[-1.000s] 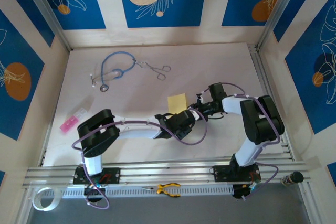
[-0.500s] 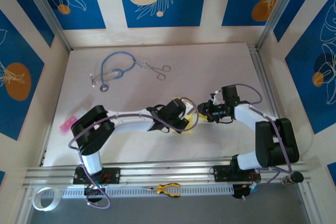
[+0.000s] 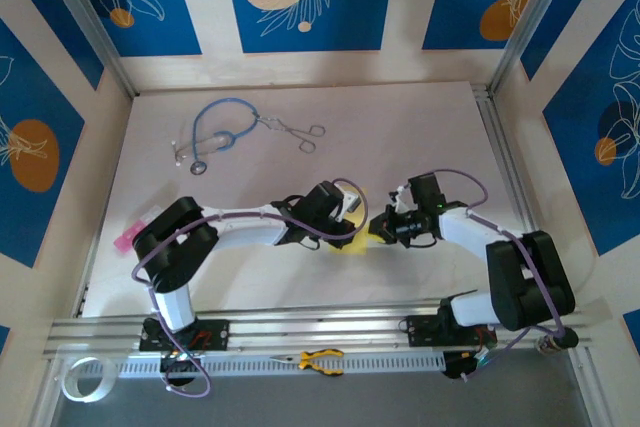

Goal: Fold a paper plane with a square sheet of paper (pick it up from the middle)
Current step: Fold the triangle a second time at the center of the table.

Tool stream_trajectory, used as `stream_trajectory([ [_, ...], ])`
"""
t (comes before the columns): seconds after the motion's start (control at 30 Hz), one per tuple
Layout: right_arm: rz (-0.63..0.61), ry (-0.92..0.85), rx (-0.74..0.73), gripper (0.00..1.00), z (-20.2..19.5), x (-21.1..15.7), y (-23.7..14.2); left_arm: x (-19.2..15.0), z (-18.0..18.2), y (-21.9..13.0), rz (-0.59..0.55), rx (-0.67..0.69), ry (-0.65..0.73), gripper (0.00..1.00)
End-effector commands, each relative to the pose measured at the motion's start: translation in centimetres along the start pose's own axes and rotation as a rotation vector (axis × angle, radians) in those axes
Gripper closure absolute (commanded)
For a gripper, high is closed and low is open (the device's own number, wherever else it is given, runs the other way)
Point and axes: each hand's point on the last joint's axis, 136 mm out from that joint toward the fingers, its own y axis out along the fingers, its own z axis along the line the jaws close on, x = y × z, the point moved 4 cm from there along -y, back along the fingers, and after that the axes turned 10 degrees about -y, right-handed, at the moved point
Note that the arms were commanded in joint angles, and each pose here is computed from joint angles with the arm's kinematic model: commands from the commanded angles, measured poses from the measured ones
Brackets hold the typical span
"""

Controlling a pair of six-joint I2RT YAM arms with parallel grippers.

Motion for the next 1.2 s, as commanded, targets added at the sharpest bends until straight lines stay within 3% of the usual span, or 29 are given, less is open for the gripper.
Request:
stream_trajectory([
  [0.0, 0.04, 0.006, -0.038, 1.0, -0.4, -0.7, 1.2, 0.0, -0.2, -0.1, 0.004, -0.033, -0.032, 1.0],
  [0.43, 0.114, -0.027, -0.158, 1.0, -2.5, -1.0, 3.4, -0.2, 0.4, 0.4, 0.001, -0.021, -0.098, 1.0],
  [0.67, 0.094, -0.041, -0.232, 1.0, -2.4, 0.1, 2.7, -0.7, 1.4, 0.3, -0.023, 0.014, -0.197, 1.0],
  [0.83, 0.107, -0.051, -0.211, 1.0, -2.4, 0.9, 3.5, -1.1, 2.2, -0.1, -0.069, 0.032, -0.282, 1.0],
  [1.17, 0.097, -0.119, -0.092, 0.99, 0.8, 0.3, 3.0, -0.4, 2.0, -0.7, -0.127, 0.007, -0.303, 1.0],
])
